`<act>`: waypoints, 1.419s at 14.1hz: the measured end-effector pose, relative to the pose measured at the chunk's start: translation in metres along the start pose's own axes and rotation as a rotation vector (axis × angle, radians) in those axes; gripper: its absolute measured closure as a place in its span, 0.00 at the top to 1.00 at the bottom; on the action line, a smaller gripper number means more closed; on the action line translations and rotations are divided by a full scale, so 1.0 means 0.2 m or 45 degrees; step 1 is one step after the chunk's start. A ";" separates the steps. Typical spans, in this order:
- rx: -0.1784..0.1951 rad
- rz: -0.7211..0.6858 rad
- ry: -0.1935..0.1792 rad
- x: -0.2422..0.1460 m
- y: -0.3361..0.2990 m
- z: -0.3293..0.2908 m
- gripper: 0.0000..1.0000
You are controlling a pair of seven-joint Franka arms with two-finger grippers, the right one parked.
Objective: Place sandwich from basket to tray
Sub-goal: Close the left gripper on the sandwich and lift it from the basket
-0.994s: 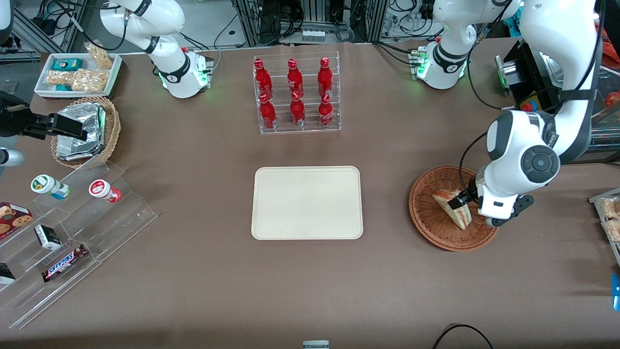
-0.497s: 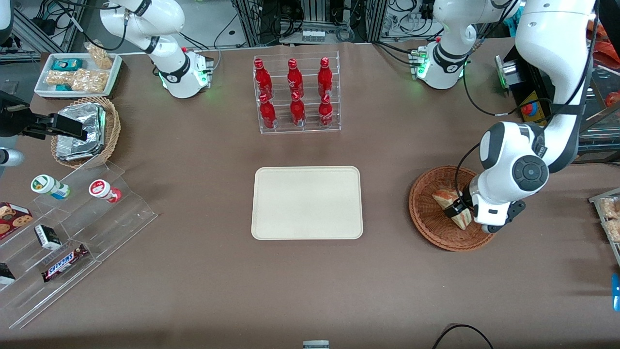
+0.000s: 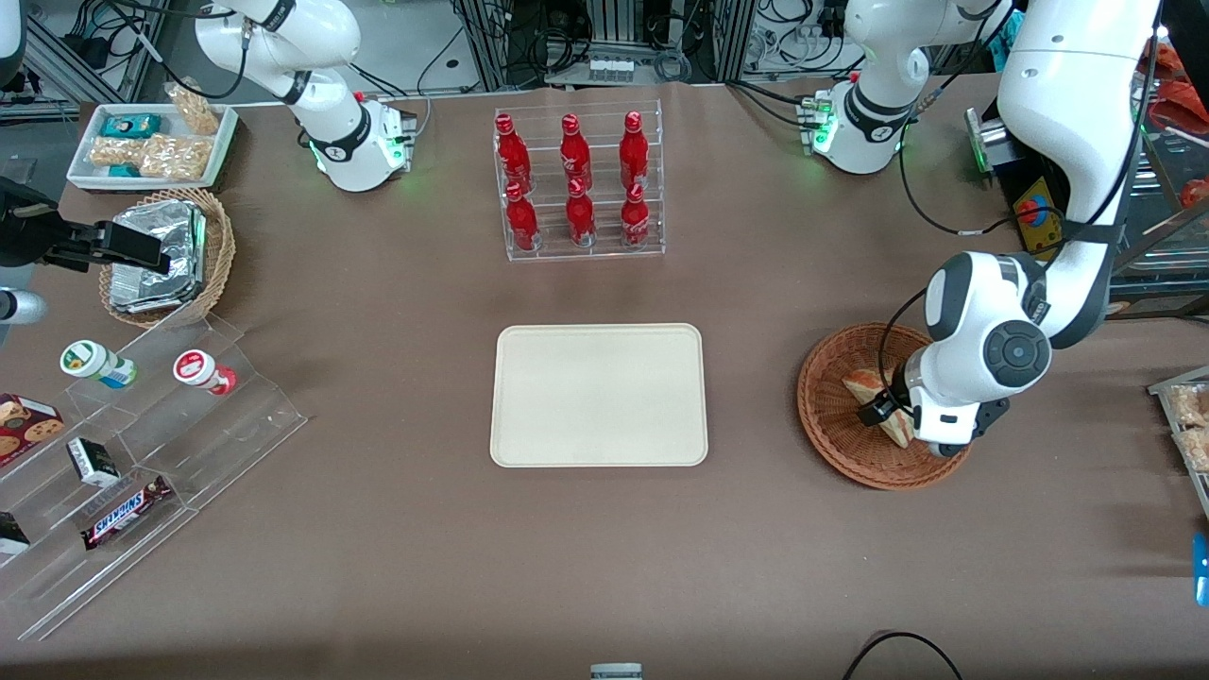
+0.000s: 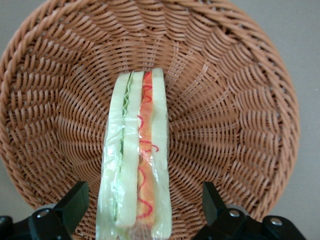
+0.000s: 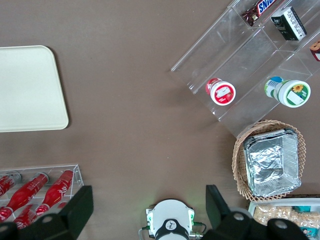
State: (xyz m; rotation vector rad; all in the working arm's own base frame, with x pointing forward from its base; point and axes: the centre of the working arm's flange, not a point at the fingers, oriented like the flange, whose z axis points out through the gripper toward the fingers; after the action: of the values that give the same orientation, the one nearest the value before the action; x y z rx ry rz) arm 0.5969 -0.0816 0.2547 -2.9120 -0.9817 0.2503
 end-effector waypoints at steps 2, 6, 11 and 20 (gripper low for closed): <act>0.009 -0.005 -0.014 0.00 0.00 0.04 1.00; 0.009 -0.027 -0.015 0.01 0.00 0.05 0.70; 0.007 -0.071 -0.013 0.01 0.00 0.05 0.32; -0.047 0.028 0.076 -0.15 0.13 -0.24 0.27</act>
State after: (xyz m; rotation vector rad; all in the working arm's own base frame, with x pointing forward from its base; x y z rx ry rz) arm 0.5975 -0.1211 0.3033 -2.9460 -0.9557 0.1471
